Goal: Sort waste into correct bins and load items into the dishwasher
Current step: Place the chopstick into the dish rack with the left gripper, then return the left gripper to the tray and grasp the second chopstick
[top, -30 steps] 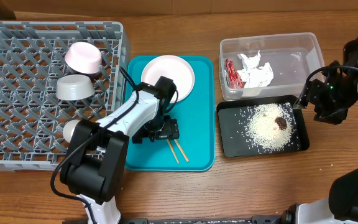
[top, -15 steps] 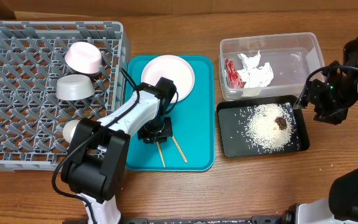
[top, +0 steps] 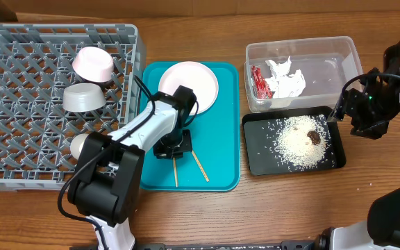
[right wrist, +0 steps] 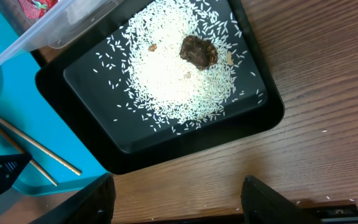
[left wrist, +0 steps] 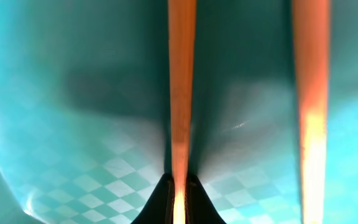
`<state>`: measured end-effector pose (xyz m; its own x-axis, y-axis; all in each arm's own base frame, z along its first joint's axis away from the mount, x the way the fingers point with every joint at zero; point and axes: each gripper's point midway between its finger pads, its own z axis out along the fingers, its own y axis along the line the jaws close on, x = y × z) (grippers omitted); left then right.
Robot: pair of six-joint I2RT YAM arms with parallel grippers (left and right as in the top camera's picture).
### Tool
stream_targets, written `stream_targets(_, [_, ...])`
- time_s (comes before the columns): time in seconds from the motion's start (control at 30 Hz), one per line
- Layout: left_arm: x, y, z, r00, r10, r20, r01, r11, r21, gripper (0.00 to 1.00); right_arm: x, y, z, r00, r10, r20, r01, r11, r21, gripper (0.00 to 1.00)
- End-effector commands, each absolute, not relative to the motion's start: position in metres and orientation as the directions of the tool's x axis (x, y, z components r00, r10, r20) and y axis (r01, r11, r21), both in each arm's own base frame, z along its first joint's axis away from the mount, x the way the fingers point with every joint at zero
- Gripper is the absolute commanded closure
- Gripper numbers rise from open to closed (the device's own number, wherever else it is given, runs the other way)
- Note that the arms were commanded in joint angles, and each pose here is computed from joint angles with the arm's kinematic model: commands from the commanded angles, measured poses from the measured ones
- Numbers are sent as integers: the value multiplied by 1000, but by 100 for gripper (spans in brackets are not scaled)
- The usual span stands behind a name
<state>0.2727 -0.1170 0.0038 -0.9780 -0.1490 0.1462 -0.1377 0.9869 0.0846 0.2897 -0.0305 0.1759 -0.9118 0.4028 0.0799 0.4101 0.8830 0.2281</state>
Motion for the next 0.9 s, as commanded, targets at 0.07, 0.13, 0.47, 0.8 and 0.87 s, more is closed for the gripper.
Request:
stream_targets(0.07, [285,-107,26,-976,-182,117,-173,982,82,96,290,-30,183,-915,401,50,401,885,234,33])
stream_targets(0.13, [293,-105,45,-982,-171,82,-166,984,59,96,290,-30,183,-915,401,50,401,885,234,33])
stream_targets(0.47, [330,-43,136,-986,-68,-151,-90,985,146,96,290,-30,183,-915,401,50,401,886,234,34])
stream_targets(0.8, [355,16,129,-985,-25,-170,-61,976,209,96,290,-30,183,-915,401,50,401,885,234,34])
stream_targets(0.87, [357,21,123,-986,-42,-162,-76,975,208,91,290,-30,183,-915,401,50,401,885,234,34])
